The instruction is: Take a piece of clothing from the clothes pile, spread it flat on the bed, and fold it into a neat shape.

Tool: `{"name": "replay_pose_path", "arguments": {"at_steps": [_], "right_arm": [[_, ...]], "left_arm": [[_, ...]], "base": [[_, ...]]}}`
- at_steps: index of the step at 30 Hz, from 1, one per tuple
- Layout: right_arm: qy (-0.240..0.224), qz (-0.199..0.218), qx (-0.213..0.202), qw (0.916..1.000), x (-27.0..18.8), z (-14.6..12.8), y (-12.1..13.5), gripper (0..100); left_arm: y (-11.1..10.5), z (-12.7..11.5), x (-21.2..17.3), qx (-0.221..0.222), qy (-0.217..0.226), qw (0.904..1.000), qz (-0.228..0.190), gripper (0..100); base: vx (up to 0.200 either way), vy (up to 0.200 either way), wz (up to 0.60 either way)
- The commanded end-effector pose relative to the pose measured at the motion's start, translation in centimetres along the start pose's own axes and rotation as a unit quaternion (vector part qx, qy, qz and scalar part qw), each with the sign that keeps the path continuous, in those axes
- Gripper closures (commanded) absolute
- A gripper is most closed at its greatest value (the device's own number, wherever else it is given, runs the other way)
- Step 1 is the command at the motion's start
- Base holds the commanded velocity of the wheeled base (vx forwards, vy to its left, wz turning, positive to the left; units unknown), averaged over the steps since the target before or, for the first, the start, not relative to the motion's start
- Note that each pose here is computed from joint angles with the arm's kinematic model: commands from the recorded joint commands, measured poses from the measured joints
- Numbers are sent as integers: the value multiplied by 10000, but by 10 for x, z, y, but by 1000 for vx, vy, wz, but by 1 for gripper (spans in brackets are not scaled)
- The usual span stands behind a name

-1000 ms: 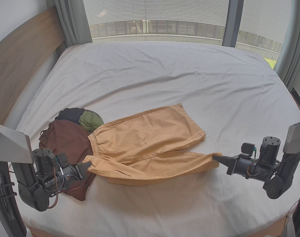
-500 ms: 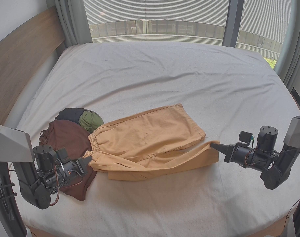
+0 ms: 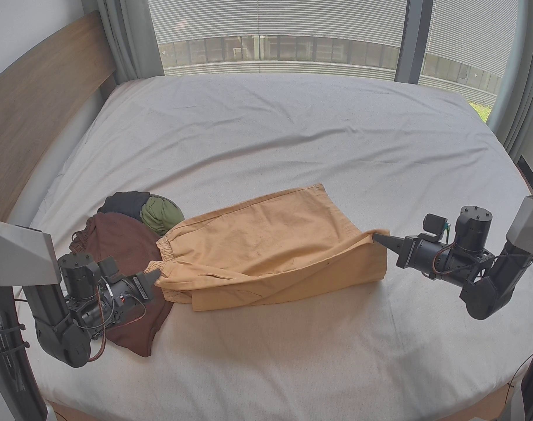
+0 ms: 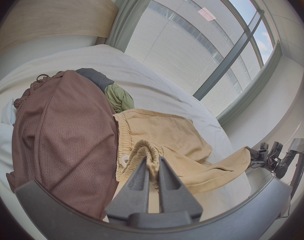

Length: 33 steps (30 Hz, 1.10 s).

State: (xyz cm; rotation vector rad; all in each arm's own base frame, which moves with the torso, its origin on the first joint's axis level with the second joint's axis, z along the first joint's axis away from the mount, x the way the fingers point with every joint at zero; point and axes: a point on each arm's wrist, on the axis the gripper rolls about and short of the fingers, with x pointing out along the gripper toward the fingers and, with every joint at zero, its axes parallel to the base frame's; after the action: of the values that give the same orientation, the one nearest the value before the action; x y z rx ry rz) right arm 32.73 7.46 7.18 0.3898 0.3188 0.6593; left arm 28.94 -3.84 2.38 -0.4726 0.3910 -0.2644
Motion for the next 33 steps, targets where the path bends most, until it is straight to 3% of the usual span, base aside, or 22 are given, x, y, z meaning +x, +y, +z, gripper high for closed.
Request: {"name": "replay_pose_path", "arguments": {"at_steps": [1,33], "right_arm": [[-87,-2,-46,10000,6,9,0,100],[-276,-7,-46,9996,60,68,-6,100]], "left_arm": [[0,2,1,-41,-47,10000,-7,100],[-2,13,14,-326,-544,9976,288,100]], "base": [[0,0,0],[0,0,0]]}}
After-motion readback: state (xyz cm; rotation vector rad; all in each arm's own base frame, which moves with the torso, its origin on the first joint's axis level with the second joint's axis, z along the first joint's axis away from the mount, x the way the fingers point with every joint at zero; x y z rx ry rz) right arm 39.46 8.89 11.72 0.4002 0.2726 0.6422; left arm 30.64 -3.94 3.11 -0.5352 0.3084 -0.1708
